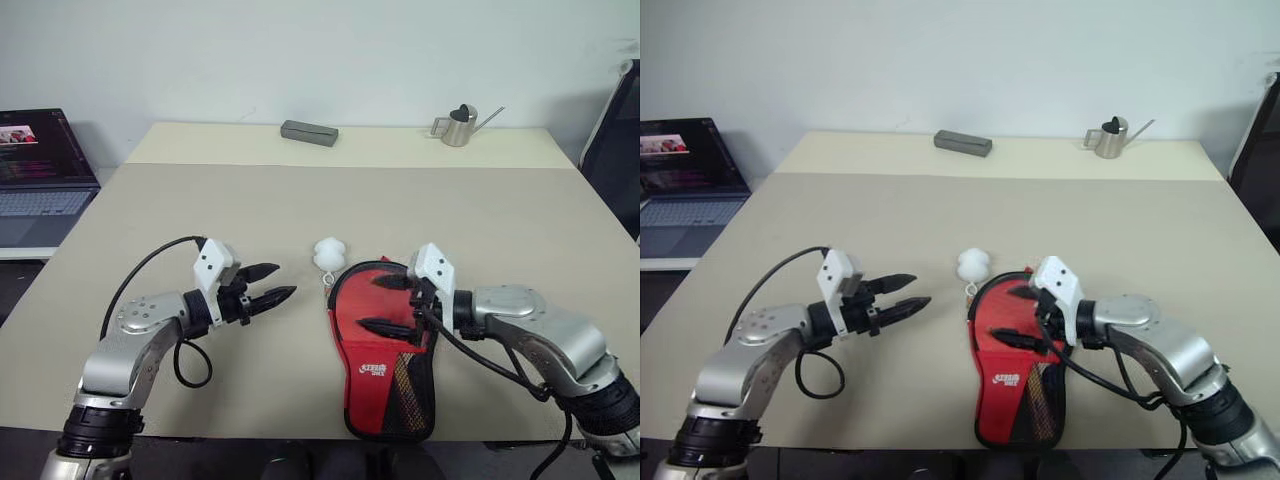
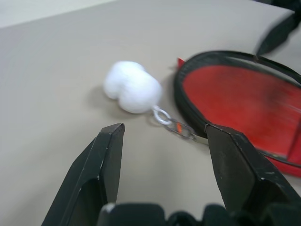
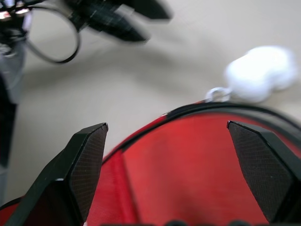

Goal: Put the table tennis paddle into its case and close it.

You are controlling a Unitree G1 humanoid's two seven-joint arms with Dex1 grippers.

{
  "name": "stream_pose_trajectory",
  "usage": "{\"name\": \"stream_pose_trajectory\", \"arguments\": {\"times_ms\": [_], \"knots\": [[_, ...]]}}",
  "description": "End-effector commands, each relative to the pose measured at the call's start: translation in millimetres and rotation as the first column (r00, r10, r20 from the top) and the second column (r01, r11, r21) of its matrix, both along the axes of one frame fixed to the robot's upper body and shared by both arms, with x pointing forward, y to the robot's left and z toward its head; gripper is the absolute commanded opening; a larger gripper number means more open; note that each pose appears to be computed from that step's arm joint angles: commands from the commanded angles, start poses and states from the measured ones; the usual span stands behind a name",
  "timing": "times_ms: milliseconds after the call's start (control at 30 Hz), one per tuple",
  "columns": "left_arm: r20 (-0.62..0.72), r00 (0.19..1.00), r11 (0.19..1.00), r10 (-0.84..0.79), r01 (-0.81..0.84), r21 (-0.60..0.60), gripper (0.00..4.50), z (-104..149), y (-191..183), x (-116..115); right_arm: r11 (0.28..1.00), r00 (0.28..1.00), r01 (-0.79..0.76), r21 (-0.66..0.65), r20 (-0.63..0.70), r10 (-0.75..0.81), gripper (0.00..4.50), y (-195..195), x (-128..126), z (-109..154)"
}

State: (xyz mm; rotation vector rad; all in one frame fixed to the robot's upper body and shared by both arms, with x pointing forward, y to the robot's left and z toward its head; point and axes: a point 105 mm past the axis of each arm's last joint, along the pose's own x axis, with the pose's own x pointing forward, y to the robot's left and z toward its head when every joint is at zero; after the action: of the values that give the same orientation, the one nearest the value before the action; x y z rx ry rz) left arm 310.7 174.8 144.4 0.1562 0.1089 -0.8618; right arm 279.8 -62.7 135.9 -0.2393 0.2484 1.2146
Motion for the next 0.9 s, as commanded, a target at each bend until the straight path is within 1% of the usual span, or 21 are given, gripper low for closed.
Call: {"name": "stream_pose_trajectory", "arguments": {"times_ms": [33, 133, 167, 267, 367, 500, 633, 733, 867, 900], "knots": [[0.045, 0.999, 0.999, 0.022, -0.021, -0.033, 2.99, 17.0, 5.4, 4.3, 1.000, 0.998, -0.026, 0.004, 0.056, 0.025, 4.46, 8.0, 8.6, -3.5], [0.036, 0.999, 0.999, 0.026, -0.024, -0.044, 2.99, 18.5, 5.2, 7.3, 0.999, 0.999, -0.004, -0.047, 0.047, 0.006, 4.46, 5.8, 18.7, -19.6], [0.030, 0.999, 0.999, 0.025, -0.023, -0.042, 2.99, 17.2, 2.4, 10.0, 0.996, 0.999, 0.017, -0.088, 0.032, -0.014, 4.46, 0.9, 23.6, -28.2], [-0.006, 0.998, 0.997, 0.064, -0.064, -0.032, 2.99, 9.9, -4.0, 24.9, 0.983, 0.998, 0.070, -0.171, 0.023, -0.067, 4.46, -10.3, 33.9, -43.9], [-0.027, 0.994, 0.993, 0.110, -0.111, -0.037, 2.99, 6.3, -15.5, 45.6, 0.982, 0.996, 0.085, -0.171, 0.008, -0.085, 4.46, -10.9, 34.2, -47.3], [-0.016, 0.997, 0.996, 0.079, -0.079, -0.042, 2.99, 9.0, -36.6, 61.6, 0.981, 0.996, 0.094, -0.169, 0.001, -0.095, 4.46, -8.8, 33.5, -49.9], [-0.032, 0.998, 0.998, 0.059, -0.059, -0.001, 2.99, 3.1, -52.7, 81.5, 0.983, 0.995, 0.098, -0.157, -0.008, -0.100, 4.46, -3.1, 31.9, -51.4], [-0.046, 0.997, 0.998, 0.060, -0.059, 0.018, 2.99, -2.1, -55.8, 91.0, 0.984, 0.994, 0.101, -0.147, -0.015, -0.104, 4.46, 0.0, 30.6, -52.3], [-0.068, 0.997, 0.999, 0.041, -0.041, -0.001, 2.99, -2.3, -66.5, 100.8, 0.986, 0.994, 0.105, -0.132, -0.025, -0.109, 4.46, 5.1, 28.1, -53.3], [-0.067, 0.997, 0.999, 0.037, -0.037, -0.001, 3.16, -1.9, -67.6, 101.4, 0.986, 0.994, 0.106, -0.130, -0.025, -0.110, 4.48, 5.6, 27.8, -53.3]]}}
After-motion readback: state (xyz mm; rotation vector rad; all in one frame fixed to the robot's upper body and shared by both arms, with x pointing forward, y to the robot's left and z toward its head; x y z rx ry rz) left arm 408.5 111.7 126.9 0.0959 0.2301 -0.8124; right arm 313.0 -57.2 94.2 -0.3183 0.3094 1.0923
